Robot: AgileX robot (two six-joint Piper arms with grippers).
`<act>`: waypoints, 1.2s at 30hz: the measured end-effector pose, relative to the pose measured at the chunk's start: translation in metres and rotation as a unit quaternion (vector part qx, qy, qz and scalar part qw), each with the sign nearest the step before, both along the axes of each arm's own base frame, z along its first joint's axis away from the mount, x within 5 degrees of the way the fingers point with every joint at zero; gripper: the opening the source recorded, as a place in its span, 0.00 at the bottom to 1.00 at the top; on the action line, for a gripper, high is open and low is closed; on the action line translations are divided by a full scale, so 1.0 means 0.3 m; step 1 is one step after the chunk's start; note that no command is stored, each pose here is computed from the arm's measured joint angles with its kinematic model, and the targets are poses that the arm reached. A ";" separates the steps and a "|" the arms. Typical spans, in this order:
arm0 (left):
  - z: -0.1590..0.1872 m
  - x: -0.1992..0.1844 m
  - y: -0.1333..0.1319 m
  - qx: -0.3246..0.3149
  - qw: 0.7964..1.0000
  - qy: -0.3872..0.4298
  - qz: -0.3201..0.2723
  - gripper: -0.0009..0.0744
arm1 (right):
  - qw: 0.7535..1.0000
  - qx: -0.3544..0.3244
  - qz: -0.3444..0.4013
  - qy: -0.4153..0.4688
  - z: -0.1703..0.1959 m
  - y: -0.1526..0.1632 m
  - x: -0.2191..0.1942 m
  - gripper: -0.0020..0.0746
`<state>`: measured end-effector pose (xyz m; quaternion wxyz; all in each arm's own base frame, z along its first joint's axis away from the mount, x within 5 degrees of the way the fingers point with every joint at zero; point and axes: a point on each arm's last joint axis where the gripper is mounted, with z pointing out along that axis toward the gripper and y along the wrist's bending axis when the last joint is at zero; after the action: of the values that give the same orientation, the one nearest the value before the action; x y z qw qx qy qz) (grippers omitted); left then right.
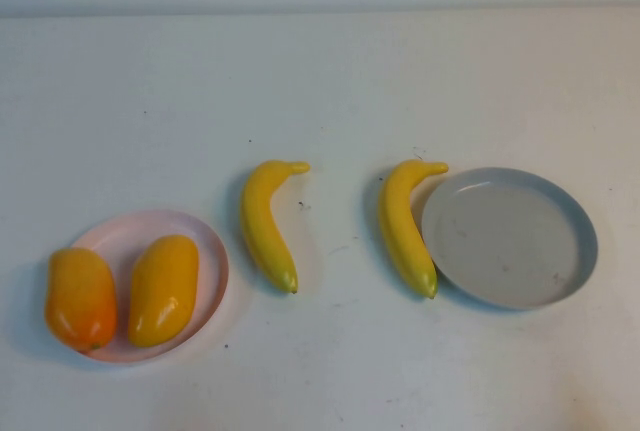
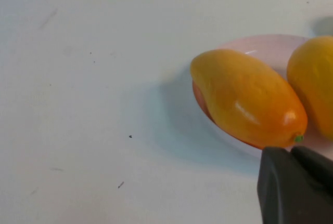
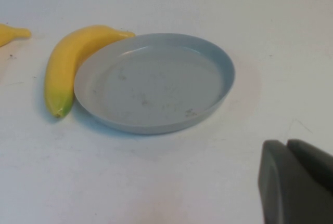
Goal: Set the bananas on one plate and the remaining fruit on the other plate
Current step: Put another type of fruit in the right plate
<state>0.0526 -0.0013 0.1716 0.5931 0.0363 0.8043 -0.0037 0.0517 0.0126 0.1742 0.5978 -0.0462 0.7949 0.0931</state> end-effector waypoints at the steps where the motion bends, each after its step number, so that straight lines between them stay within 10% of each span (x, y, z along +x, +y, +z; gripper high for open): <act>1: -0.001 0.000 0.000 0.000 1.000 0.001 0.000 0.01 | 1.000 0.000 0.000 0.000 0.000 0.000 0.000 0.00; 24: -0.001 0.000 0.000 0.001 1.000 0.001 0.000 0.01 | 1.000 -0.003 -0.001 -0.011 0.006 -0.001 0.002 0.00; 36: -0.001 0.000 0.000 0.001 1.000 0.001 0.000 0.01 | 0.967 0.230 -0.033 -0.107 0.093 -0.003 0.012 0.00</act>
<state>0.0526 -0.0013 0.1714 0.5922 0.0368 0.8049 -0.0032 0.0552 0.0116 0.2020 0.6764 0.1092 0.6849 0.2479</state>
